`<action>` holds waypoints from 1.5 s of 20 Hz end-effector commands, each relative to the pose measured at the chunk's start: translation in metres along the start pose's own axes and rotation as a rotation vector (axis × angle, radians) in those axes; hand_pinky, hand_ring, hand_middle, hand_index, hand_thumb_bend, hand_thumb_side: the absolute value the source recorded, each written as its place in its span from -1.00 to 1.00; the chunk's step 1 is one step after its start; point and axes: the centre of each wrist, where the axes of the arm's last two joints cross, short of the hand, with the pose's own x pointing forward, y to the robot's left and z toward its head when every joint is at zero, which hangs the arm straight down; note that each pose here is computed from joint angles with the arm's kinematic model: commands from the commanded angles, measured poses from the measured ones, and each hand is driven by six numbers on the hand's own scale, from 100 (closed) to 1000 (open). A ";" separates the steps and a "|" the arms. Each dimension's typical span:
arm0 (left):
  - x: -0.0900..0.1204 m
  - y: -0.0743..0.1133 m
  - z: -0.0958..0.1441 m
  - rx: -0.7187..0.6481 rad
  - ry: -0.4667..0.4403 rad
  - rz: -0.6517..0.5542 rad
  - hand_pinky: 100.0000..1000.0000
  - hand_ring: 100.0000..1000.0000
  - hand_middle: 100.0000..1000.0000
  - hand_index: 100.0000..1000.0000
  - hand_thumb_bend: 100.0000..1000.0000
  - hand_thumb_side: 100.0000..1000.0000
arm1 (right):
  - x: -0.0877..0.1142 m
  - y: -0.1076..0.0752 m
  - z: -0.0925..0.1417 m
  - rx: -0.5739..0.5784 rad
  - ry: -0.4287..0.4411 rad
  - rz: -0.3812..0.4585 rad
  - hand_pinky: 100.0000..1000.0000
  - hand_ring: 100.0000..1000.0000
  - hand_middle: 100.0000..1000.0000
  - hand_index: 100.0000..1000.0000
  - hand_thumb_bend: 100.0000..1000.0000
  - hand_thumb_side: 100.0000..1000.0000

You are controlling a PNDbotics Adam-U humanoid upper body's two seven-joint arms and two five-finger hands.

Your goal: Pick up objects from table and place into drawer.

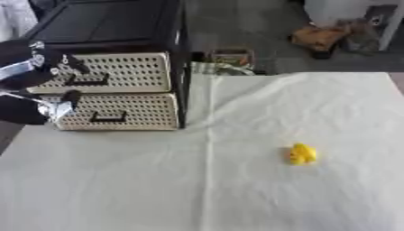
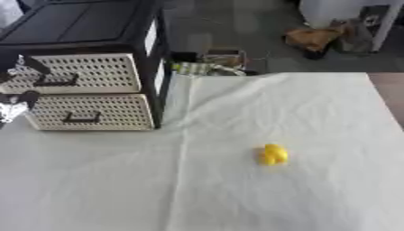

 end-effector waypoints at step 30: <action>-0.029 0.023 0.000 0.111 0.101 -0.060 -1.00 -1.00 -1.00 0.61 -0.99 -0.32 | 0.007 -0.008 -0.012 0.002 -0.070 0.022 0.54 0.21 -0.48 0.62 -0.26 0.85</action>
